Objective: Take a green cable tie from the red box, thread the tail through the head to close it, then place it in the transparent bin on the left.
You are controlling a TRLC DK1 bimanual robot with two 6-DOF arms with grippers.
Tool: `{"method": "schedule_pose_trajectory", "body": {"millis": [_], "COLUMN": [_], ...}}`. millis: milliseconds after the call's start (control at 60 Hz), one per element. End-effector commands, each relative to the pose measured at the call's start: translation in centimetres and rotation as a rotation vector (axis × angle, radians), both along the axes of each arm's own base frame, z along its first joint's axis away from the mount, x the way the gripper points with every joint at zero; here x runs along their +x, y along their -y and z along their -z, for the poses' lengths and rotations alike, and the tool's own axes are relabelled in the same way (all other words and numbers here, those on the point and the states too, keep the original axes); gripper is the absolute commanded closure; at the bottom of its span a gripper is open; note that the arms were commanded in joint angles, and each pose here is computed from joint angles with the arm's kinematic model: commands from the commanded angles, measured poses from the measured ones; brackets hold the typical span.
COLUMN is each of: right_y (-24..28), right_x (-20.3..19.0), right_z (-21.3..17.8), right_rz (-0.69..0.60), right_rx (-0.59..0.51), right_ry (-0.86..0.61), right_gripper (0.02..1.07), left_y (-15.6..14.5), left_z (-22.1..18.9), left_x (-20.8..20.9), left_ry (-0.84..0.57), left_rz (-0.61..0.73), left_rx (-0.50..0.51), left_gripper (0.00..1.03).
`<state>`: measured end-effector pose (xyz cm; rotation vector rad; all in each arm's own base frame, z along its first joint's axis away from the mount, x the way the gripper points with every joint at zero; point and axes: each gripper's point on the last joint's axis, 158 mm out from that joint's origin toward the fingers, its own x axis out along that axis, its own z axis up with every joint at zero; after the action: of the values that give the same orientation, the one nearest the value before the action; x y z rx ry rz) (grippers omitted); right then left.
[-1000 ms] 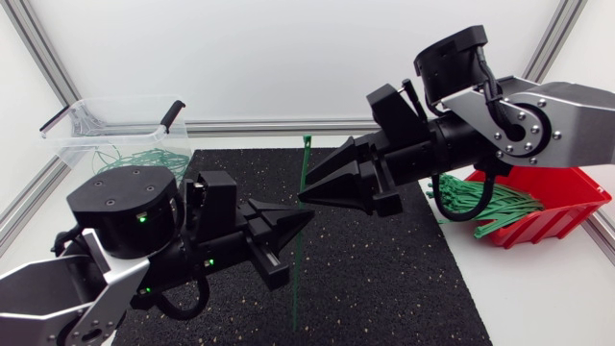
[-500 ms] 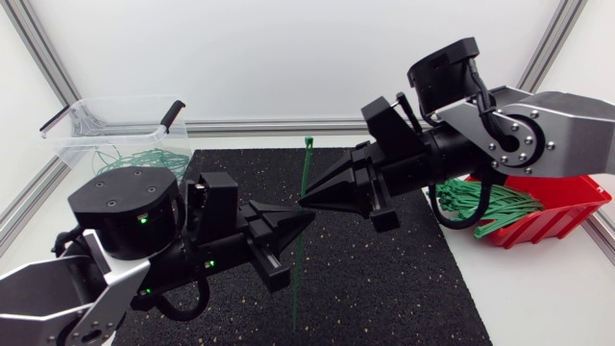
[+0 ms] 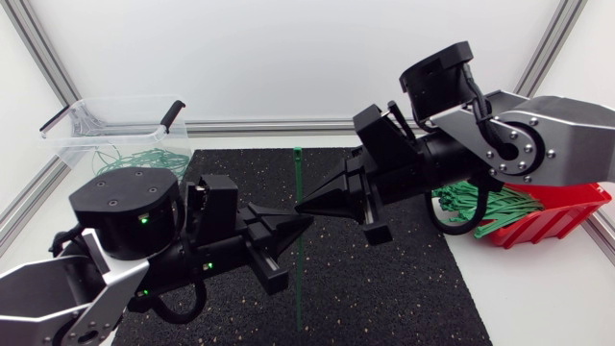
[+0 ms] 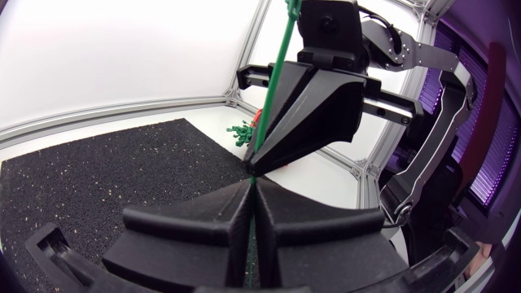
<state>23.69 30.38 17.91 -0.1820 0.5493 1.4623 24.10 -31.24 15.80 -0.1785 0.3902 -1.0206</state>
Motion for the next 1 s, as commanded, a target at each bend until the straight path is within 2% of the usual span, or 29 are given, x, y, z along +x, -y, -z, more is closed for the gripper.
{"method": "schedule_pose_trajectory", "body": {"millis": [0, 150, 283, 467, 633, 733, 983], "right_y": [0.3, 1.4, 2.6, 3.3, 3.4, 3.1, 1.0], "right_x": [0.4, 2.3, 3.7, 3.6, 2.7, 2.4, 0.2], "right_z": [0.0, -0.7, -0.9, 0.0, 0.5, 0.6, 0.4], "right_rz": [0.023, 0.091, 0.144, 0.162, 0.169, 0.172, 0.111], "right_rx": [-0.007, -0.004, -0.008, -0.041, -0.074, -0.078, -0.111], "right_ry": [0.013, 0.015, -0.002, -0.047, -0.161, -0.241, -0.319], "right_gripper": [1.01, 1.01, 1.01, 1.01, 1.01, 1.01, 1.01], "left_y": [0.0, -1.4, -3.0, -5.0, -6.2, -6.3, -6.5], "left_z": [-2.2, -2.6, -2.9, -3.6, -5.5, -6.0, -7.5], "left_x": [0.4, 0.6, 1.1, 2.7, 3.4, 3.2, 2.8], "left_ry": [0.019, 0.017, 0.022, -0.009, -0.108, -0.188, -0.243], "left_rz": [-0.005, -0.019, -0.029, -0.042, -0.017, 0.002, 0.087], "left_rx": [-0.045, -0.026, -0.016, -0.035, -0.133, -0.180, -0.206], "left_gripper": [0.94, 0.60, 0.41, 0.40, 0.40, 0.40, 0.40]}}
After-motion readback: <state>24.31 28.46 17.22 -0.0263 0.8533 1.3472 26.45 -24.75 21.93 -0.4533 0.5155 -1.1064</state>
